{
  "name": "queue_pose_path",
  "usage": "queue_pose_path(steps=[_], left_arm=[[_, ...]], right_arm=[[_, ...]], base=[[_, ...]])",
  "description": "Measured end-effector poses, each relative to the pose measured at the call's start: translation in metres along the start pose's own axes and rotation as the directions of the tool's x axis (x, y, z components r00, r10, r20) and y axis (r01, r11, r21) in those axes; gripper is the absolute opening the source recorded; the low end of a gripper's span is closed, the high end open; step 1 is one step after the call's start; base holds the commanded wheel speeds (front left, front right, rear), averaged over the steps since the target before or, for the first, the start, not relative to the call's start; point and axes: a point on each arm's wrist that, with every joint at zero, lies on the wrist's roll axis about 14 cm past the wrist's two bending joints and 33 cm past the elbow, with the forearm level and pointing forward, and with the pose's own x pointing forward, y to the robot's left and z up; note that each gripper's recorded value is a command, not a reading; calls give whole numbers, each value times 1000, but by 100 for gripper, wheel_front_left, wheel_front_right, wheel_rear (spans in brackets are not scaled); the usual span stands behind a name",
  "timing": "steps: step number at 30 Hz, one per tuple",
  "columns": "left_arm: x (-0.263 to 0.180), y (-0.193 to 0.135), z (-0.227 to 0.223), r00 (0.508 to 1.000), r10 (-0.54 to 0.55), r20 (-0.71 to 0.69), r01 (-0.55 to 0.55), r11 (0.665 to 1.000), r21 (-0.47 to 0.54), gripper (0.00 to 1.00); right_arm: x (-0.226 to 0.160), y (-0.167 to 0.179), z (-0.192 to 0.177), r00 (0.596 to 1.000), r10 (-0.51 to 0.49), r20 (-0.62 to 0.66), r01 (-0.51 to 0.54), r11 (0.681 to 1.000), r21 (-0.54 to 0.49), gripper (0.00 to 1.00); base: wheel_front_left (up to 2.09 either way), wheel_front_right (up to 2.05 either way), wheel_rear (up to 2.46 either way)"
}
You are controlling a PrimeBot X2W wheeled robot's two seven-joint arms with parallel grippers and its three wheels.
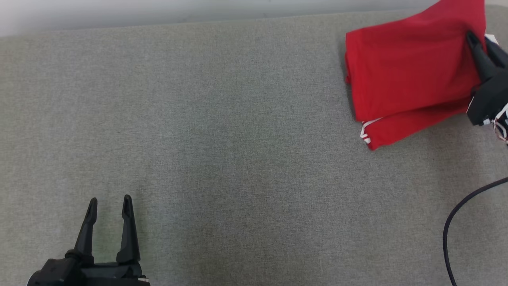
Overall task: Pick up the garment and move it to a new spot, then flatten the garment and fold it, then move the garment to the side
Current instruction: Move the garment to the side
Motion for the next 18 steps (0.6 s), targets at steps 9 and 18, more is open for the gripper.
queue_pose_path(steps=[9,18], left_arm=[[6,-4,-7,1000,-17,-8,17,1000,17,100],[9,-5,-8,1000,-22,-7,22,999,26,100]], right_arm=[[3,-28,15,999,-34,-3,33,997,-73,0],[-3,-55,17,997,-76,-31,73,993,-98,0]], base=[[0,0,0],[0,0,0]])
